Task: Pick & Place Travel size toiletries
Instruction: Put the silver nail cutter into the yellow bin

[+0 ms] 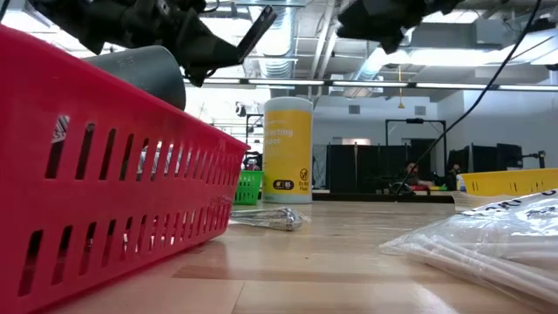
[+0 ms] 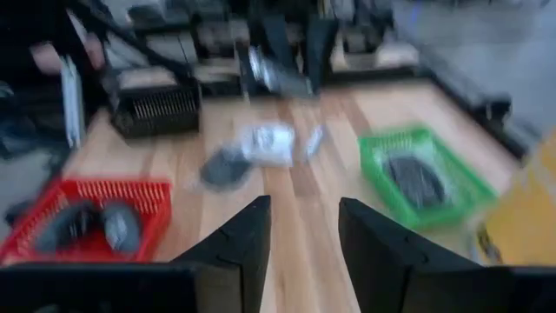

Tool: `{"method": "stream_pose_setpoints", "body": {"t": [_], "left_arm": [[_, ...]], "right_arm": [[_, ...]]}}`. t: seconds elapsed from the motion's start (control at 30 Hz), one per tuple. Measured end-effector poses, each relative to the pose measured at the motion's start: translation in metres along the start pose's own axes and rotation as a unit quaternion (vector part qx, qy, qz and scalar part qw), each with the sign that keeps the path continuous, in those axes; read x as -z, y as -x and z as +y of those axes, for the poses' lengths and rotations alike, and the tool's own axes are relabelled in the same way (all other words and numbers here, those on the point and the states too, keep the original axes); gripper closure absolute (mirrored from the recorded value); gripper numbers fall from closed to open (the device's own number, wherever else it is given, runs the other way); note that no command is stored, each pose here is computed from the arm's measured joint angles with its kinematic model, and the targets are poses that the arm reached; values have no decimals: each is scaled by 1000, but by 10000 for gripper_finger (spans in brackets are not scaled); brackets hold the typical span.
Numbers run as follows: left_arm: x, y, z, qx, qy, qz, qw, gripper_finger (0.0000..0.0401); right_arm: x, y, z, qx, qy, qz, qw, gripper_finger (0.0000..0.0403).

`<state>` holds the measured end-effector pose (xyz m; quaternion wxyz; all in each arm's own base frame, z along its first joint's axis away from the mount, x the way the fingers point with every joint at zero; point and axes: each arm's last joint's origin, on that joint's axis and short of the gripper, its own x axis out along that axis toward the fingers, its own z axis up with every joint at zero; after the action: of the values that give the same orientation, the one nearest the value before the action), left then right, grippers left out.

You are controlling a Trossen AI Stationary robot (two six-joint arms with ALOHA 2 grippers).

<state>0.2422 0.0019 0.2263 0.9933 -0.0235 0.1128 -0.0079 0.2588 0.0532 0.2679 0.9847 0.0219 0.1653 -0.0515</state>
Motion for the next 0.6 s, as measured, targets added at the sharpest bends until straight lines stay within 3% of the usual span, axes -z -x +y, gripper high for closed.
{"method": "stream_pose_setpoints", "body": {"t": [0.6], "left_arm": [[-12, -5, 0, 1, 7, -80, 997, 378]], "right_arm": [[-11, -31, -2, 18, 67, -120, 990, 275]]}}
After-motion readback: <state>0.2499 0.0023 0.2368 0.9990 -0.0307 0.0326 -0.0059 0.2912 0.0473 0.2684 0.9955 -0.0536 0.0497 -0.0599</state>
